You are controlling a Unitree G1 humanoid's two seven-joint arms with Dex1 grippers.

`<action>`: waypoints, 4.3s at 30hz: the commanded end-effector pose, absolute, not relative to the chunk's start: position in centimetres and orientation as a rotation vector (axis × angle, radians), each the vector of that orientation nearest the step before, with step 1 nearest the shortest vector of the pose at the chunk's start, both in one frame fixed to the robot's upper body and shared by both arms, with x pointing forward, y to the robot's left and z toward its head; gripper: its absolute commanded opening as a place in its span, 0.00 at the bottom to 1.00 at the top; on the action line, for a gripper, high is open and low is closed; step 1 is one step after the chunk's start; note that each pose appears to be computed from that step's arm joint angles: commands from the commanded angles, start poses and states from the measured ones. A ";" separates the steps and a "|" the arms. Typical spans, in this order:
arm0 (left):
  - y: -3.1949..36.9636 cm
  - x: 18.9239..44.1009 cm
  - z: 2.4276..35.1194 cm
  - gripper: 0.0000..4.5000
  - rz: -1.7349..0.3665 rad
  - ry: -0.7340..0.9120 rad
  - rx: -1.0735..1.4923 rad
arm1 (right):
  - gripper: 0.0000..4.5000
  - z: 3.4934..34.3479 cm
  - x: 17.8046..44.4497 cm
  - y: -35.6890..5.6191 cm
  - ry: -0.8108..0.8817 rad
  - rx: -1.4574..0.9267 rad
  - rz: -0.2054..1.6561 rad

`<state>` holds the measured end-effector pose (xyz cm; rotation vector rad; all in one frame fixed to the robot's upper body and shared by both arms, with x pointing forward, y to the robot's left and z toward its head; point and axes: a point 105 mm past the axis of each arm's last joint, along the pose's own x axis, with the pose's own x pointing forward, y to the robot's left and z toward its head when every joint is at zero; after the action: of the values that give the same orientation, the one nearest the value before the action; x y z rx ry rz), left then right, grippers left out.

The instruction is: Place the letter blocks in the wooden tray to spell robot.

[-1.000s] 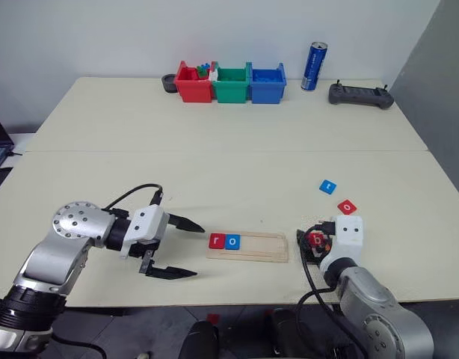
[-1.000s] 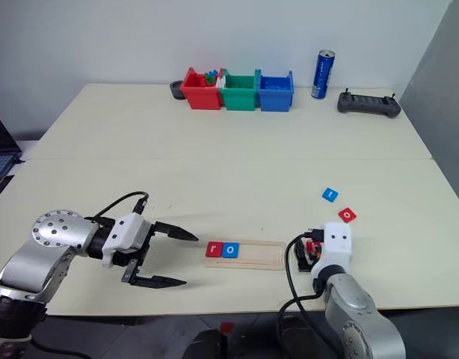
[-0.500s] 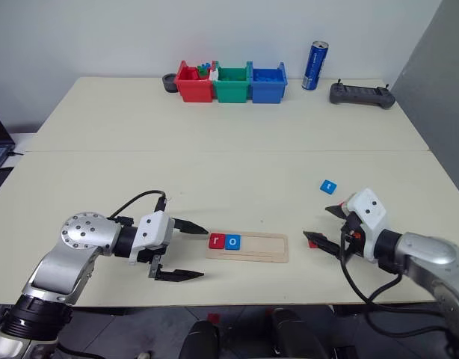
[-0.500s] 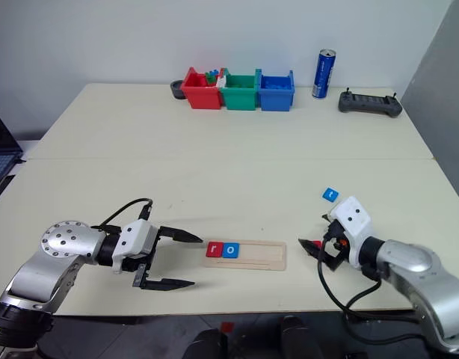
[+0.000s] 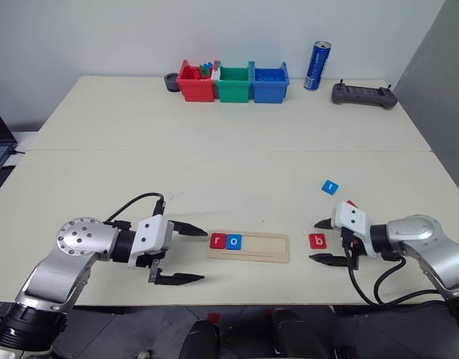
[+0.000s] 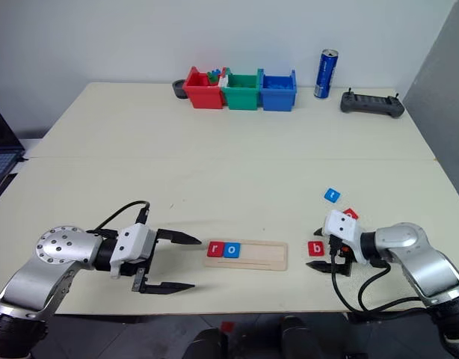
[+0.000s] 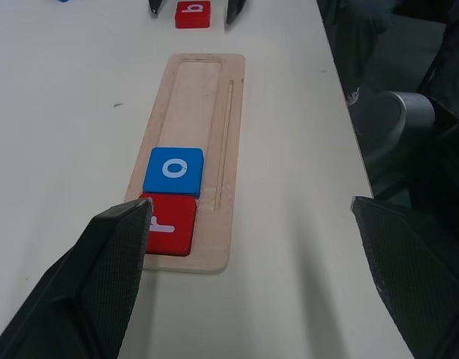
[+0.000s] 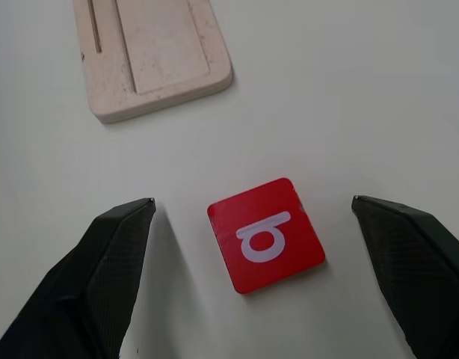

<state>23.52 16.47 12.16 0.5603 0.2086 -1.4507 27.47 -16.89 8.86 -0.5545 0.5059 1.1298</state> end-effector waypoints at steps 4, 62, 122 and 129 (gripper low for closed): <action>17.3 23.7 13.0 1.00 -1.423 0.192 0.590 | 0.55 9.1 27.8 -17.1 0.499 -0.595 1.150; 18.0 23.8 12.9 1.00 -1.389 0.184 0.604 | 0.99 12.6 27.7 -3.1 0.301 -0.606 1.285; 17.9 24.1 12.6 1.00 -1.387 0.176 0.610 | 0.01 10.0 27.0 -3.3 0.329 -0.583 1.303; 18.2 24.1 12.4 1.00 -1.385 0.175 0.608 | 0.01 9.9 26.3 -4.1 0.361 -0.610 1.335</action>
<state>24.08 18.14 12.02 0.5926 0.2022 -1.3856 26.79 -4.07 9.01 -0.5994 0.3894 1.3124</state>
